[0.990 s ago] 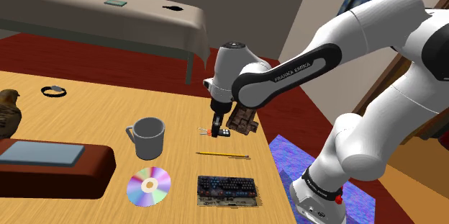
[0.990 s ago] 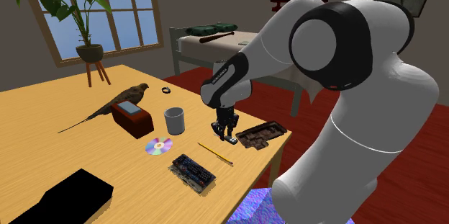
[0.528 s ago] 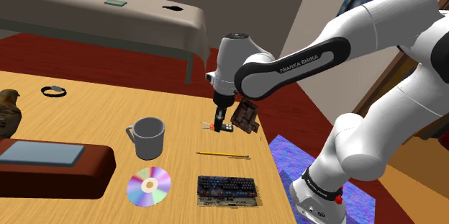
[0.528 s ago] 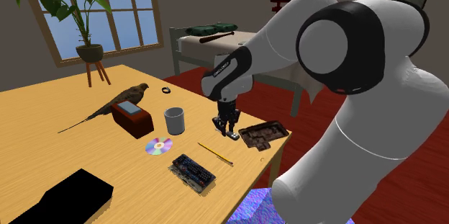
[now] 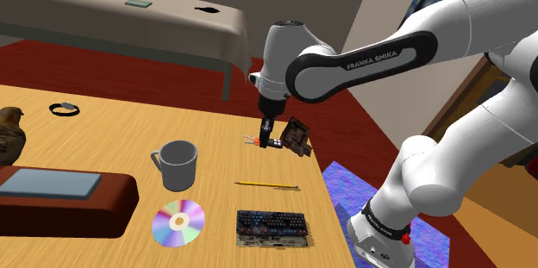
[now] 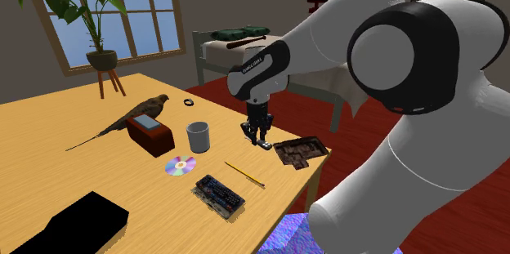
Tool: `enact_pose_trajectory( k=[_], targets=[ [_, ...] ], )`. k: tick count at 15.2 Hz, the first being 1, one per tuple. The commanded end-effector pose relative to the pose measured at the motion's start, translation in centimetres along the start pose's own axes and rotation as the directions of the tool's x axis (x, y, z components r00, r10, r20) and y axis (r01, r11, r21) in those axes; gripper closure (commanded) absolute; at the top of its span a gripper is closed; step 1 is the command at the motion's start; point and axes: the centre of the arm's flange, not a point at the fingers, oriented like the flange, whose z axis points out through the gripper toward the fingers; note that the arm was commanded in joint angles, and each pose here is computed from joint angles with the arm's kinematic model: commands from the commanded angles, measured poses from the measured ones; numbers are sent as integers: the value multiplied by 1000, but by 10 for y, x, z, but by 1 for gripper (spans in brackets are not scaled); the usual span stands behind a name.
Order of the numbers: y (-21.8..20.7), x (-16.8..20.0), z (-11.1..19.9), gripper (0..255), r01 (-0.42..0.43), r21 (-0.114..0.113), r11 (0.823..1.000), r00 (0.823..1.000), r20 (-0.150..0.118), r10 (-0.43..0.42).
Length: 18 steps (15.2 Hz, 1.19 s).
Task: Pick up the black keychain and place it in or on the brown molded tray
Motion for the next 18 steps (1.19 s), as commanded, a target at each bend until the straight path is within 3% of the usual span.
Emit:
enact_pose_trajectory(
  k=[1, 9, 18],
  targets=[
    [1, 0, -11, 255, 0, 0, 1000, 1000, 0, 0],
    [1, -2, -49, 255, 0, 0, 1000, 1000, 0, 0],
    [93, -77, -49, 255, 0, 0, 1000, 1000, 0, 0]
  ],
)
